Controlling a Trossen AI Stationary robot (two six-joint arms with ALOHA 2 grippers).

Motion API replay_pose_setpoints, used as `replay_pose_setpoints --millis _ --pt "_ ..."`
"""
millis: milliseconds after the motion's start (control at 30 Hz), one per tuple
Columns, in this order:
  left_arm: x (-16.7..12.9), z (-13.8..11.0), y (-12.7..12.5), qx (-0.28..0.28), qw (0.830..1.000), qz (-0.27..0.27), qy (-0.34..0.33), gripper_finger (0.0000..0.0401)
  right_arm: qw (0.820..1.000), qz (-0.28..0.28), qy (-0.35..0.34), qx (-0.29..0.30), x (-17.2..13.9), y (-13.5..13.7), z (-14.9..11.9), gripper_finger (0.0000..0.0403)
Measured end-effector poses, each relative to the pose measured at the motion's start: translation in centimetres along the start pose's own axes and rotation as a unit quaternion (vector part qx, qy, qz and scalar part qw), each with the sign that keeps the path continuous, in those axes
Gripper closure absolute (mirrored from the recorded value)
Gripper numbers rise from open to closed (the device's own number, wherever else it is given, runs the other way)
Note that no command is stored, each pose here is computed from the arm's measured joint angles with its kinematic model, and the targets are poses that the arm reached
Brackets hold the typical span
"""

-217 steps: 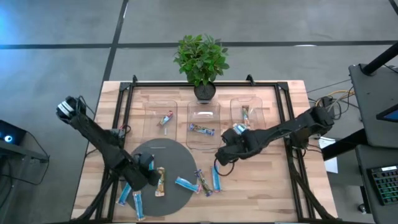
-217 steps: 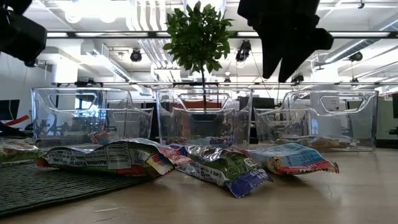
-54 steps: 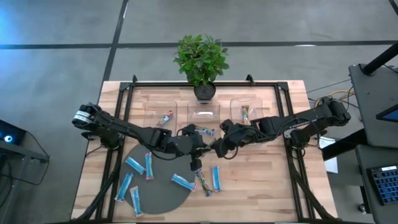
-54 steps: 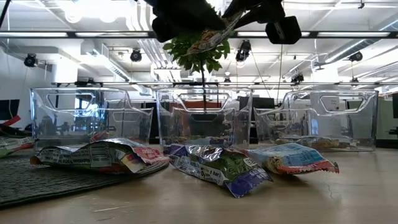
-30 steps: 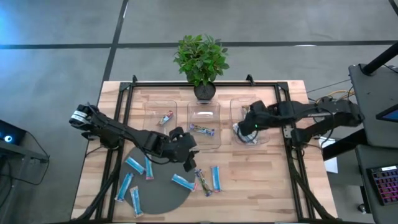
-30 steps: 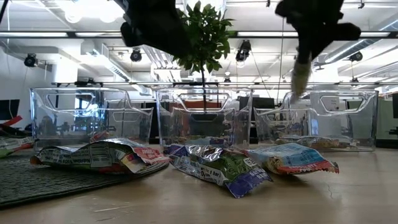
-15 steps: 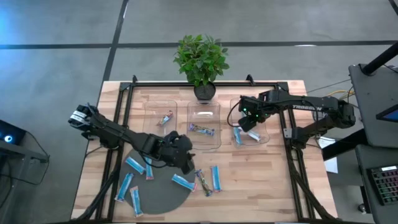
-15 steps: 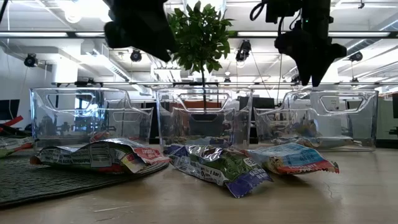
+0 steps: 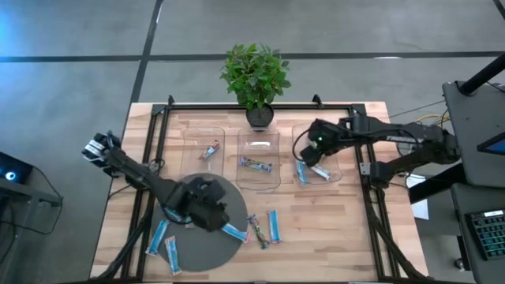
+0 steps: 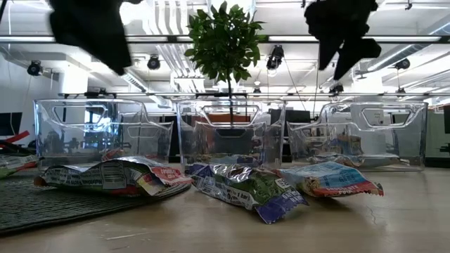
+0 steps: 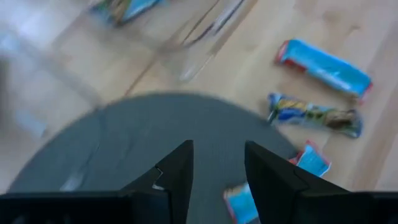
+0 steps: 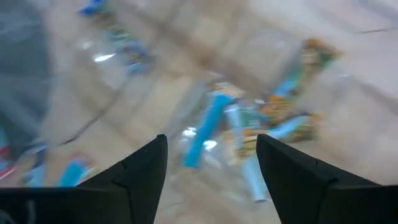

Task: Pick and place Granola Bars by type
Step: Put the yellow granola bar into the right transparent bin

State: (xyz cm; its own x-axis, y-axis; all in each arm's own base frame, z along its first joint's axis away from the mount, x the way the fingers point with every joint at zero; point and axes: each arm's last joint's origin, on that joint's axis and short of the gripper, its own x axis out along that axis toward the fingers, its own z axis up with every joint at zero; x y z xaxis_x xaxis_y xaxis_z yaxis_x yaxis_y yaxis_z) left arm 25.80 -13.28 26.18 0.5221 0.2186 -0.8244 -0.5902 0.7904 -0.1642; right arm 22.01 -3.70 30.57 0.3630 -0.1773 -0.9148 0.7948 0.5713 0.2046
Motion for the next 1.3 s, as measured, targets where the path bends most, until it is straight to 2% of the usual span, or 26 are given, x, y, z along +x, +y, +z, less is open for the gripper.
replay_pose_setpoints --millis 133,267,400,533,767,900,1033,1133,1300 --pt "-0.7 -1.4 1.1 -0.083 0.994 0.059 0.038 0.0275 0.999 0.043 0.002 -0.026 -0.1 1.5 -0.8 0.0165" --pt "-1.5 -3.0 1.8 -0.162 0.976 0.105 0.105 0.0275 0.998 0.049 0.01 -0.037 0.1 2.4 -1.5 0.0165" --pt "-2.1 -4.2 1.5 -0.216 0.961 0.11 0.134 0.0275 0.998 0.05 0.013 -0.037 0.1 2.7 -1.9 0.0165" --pt "-3.0 -5.9 0.9 -0.27 0.939 0.115 0.182 0.0275 0.999 0.046 0.008 -0.024 0.1 2.8 -1.9 0.0165" --pt "-4.6 -10.8 -0.3 -0.346 0.9 0.153 0.216 0.0275 0.999 0.049 0.005 -0.001 0.2 2.9 -1.9 0.0165" --pt "-4.3 -13.0 -1.0 -0.353 0.878 0.168 0.276 0.0275 0.999 0.045 -0.01 0.0 0.2 2.9 -1.7 0.0165" --pt "-3.3 -14.4 -1.6 -0.352 0.878 0.146 0.288 0.0275 0.999 0.04 -0.022 0.0 0.3 2.9 -1.7 0.0165" --pt "-2.5 -15.5 -1.4 -0.358 0.868 0.152 0.307 0.0275 0.999 0.044 -0.024 0.001 0.3 2.9 -1.6 0.0165" --pt "-1.1 -16.8 -1.4 -0.366 0.86 0.132 0.332 0.0275 0.999 0.043 -0.023 0.001 0.4 2.9 -1.7 0.0165"
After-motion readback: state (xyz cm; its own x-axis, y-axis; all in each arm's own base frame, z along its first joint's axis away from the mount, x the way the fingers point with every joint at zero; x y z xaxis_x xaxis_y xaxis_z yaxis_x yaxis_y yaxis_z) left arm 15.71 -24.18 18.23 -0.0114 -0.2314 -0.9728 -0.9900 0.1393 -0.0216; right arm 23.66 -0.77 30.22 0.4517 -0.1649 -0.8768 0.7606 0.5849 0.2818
